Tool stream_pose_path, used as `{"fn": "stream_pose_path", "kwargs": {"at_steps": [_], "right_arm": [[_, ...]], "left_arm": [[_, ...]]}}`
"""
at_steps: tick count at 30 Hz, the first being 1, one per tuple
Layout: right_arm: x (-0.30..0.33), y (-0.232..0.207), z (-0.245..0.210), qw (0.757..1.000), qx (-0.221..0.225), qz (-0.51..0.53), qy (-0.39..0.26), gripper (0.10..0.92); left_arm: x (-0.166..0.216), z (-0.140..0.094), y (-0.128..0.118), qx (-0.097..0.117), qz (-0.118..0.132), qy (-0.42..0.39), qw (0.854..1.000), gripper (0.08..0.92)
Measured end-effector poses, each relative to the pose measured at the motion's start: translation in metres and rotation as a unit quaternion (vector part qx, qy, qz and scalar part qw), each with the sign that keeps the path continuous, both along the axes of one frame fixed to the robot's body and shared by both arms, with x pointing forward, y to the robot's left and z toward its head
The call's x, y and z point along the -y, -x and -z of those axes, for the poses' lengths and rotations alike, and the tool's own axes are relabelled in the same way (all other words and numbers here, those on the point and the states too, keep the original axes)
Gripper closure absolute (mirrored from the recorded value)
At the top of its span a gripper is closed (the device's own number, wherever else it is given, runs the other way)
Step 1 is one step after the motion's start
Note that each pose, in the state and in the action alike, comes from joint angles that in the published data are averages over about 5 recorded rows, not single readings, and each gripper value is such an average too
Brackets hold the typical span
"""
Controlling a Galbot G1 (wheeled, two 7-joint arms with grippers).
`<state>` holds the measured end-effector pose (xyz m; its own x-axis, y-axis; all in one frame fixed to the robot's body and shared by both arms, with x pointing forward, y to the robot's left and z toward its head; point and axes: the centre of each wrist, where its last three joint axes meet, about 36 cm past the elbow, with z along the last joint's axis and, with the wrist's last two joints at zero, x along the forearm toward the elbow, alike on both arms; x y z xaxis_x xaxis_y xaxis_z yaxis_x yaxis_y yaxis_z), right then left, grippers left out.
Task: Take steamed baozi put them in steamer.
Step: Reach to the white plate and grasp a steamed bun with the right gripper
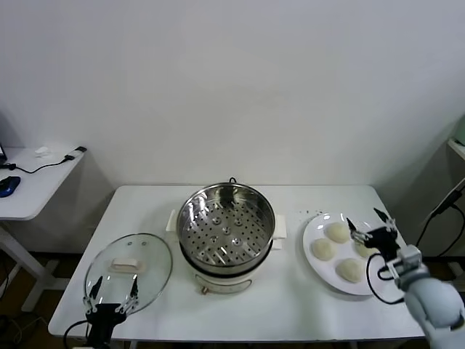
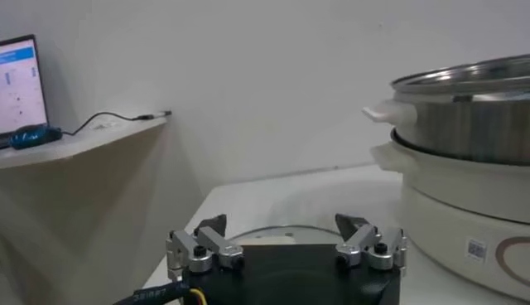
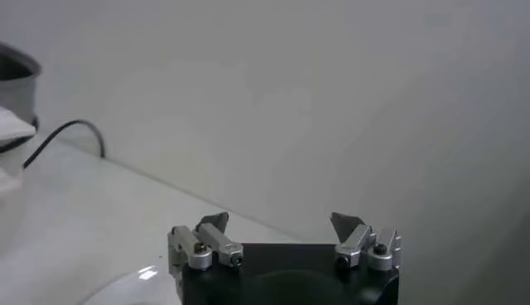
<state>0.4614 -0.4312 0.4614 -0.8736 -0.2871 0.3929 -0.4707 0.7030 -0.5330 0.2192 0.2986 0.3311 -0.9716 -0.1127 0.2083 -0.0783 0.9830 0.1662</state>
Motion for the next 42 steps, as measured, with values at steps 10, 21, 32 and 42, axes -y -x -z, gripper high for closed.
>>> {"fn": "stream_pose_path", "kwargs": {"at_steps": [10,21,32,42], "right_arm": [[0.032,-0.073,-0.044,0.955,-0.145,-0.202,0.161,0.200],[0.029,-0.148,-0.069,0.882,-0.288,-0.260,0.267,0.200],[-0.001,-0.199,-0.050,0.848,-0.354,-0.248,0.307,0.200],[-0.020,-0.218,-0.022,0.845,-0.377,-0.235,0.297,0.200]], "left_arm": [[0.002,0.000,-0.004,0.004,0.003,0.002,1.000,0.177],[0.001,-0.001,-0.008,0.012,-0.002,0.000,1.000,0.177],[0.003,-0.001,-0.010,0.017,-0.005,0.003,1.000,0.177],[0.005,0.000,-0.008,0.014,-0.005,0.002,1.000,0.177]]}}
